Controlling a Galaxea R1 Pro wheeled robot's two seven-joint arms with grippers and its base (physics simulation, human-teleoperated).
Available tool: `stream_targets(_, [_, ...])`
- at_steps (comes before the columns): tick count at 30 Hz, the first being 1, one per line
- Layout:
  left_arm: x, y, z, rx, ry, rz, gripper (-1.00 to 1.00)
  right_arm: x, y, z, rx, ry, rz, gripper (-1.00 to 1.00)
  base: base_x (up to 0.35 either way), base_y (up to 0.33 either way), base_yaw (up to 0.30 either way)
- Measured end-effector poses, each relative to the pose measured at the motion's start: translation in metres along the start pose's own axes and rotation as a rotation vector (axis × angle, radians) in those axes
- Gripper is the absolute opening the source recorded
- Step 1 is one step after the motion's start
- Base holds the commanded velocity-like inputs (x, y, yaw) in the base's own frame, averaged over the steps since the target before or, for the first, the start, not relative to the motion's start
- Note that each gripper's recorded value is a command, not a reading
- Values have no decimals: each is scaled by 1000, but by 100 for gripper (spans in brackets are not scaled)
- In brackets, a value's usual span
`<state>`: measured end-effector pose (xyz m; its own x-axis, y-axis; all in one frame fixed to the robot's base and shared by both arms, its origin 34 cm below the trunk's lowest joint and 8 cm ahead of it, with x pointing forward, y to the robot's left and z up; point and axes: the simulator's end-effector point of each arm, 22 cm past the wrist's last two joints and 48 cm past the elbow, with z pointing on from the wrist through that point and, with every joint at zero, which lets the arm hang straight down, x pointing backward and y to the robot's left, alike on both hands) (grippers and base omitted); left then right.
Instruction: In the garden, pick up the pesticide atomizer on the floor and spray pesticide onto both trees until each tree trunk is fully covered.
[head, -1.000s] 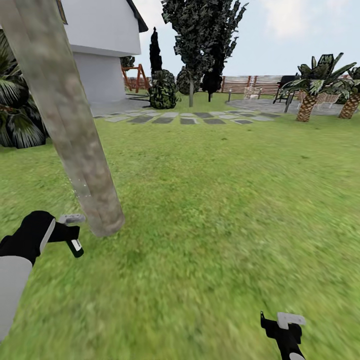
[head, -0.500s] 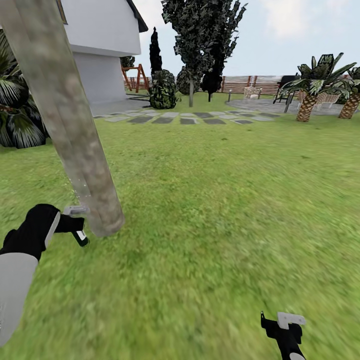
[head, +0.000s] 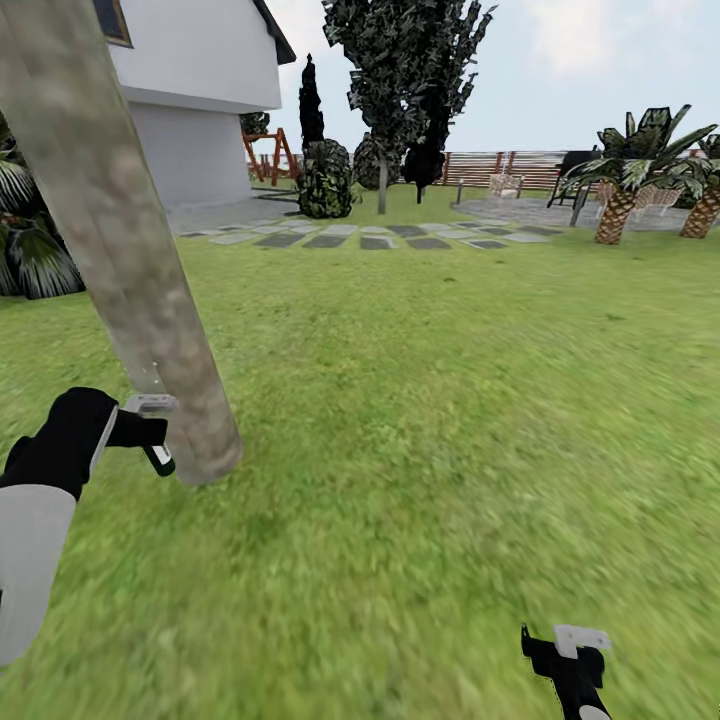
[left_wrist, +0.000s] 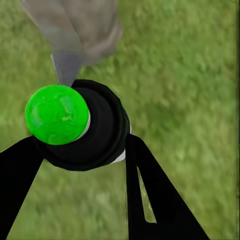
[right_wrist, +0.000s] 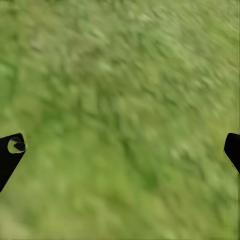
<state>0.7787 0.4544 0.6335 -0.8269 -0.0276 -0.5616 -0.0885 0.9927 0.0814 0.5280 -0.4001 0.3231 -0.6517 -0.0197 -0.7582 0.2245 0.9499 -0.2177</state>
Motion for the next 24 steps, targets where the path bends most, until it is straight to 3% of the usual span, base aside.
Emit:
stream_targets(5, [1, 1, 1, 0, 3, 0, -100, 0, 0, 0, -2, 1, 0, 100, 16, -267, 19])
stream_targets(11, [2, 4, 1, -5, 6, -1, -100, 0, 1, 0, -2, 0, -1, 100, 44, -271, 244])
stream_targets(18, [5, 11, 0, -17, 12, -3, -100, 0, 1, 0, -3, 0, -1, 100, 248, -193, 276])
stream_targets(24, [7, 15, 0, -22, 18, -4, -100, 0, 0, 0, -1, 0, 0, 100, 309, -97, 46])
